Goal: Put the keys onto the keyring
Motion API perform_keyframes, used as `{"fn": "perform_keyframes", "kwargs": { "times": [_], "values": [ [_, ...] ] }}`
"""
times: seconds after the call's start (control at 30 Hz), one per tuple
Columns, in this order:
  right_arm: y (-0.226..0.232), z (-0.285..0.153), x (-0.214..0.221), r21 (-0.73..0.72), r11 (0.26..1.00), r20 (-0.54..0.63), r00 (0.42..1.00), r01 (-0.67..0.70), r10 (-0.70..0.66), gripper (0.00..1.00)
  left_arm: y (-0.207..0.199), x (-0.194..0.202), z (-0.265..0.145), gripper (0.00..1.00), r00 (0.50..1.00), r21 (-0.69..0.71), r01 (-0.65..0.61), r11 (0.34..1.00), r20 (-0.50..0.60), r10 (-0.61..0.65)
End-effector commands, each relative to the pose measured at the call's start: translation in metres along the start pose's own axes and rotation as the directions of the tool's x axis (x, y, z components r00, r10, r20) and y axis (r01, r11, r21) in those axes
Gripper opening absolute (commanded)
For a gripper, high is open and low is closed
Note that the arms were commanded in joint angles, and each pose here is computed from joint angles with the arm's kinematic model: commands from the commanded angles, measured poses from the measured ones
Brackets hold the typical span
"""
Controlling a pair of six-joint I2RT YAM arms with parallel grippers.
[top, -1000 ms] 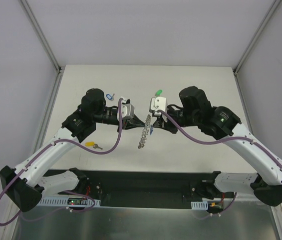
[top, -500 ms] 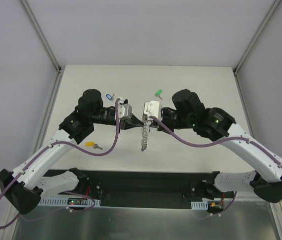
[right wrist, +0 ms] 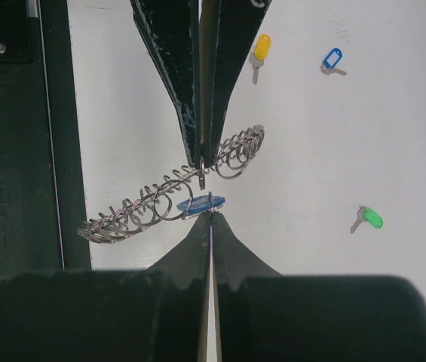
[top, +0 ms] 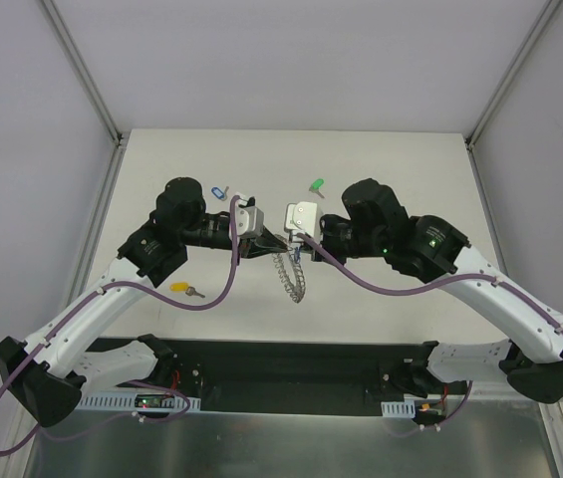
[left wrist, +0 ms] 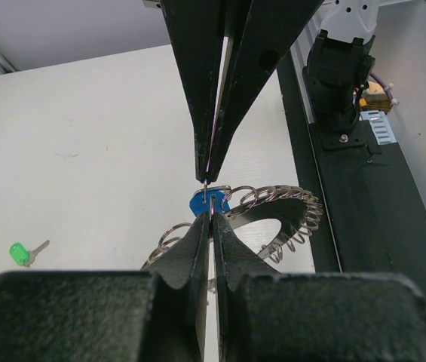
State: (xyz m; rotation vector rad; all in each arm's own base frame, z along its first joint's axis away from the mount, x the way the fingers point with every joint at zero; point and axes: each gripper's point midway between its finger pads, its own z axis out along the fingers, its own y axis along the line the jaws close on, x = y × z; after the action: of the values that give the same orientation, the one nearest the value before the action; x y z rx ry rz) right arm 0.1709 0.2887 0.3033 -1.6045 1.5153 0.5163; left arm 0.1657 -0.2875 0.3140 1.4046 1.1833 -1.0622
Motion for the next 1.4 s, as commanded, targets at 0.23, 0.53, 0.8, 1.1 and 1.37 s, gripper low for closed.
{"fn": "perform_keyframes", "kwargs": {
  "times": [0.23, 0.53, 0.8, 1.1, 1.37],
  "values": [
    [-0.009, -0.018, -0.034, 0.053, 0.997, 0.116, 0.992, 0.047, -0.053, 0.01, 0.006, -0.020, -0.002, 0.00, 0.997, -0.019, -0.056, 0.998, 0.046, 0.057],
    [-0.008, -0.019, -0.026, 0.058, 0.998, 0.087, 0.995, 0.036, -0.041, 0.01, 0.014, -0.021, -0.006, 0.00, 0.997, -0.080, -0.067, 0.995, 0.033, 0.070],
    [-0.011, -0.021, -0.027, 0.072, 0.996, 0.088, 0.994, 0.052, -0.058, 0.01, 0.016, -0.027, -0.005, 0.00, 0.996, -0.077, -0.078, 0.994, 0.039, 0.081],
    [-0.015, -0.015, -0.025, 0.085, 0.995, 0.071, 0.995, 0.061, -0.067, 0.01, 0.014, -0.030, -0.003, 0.00, 0.995, -0.045, -0.079, 0.996, 0.051, 0.081],
    [-0.014, -0.014, -0.031, 0.067, 0.996, 0.088, 0.994, 0.063, -0.069, 0.01, 0.016, -0.030, -0.002, 0.00, 0.995, -0.047, -0.081, 0.996, 0.050, 0.083]
  ]
}}
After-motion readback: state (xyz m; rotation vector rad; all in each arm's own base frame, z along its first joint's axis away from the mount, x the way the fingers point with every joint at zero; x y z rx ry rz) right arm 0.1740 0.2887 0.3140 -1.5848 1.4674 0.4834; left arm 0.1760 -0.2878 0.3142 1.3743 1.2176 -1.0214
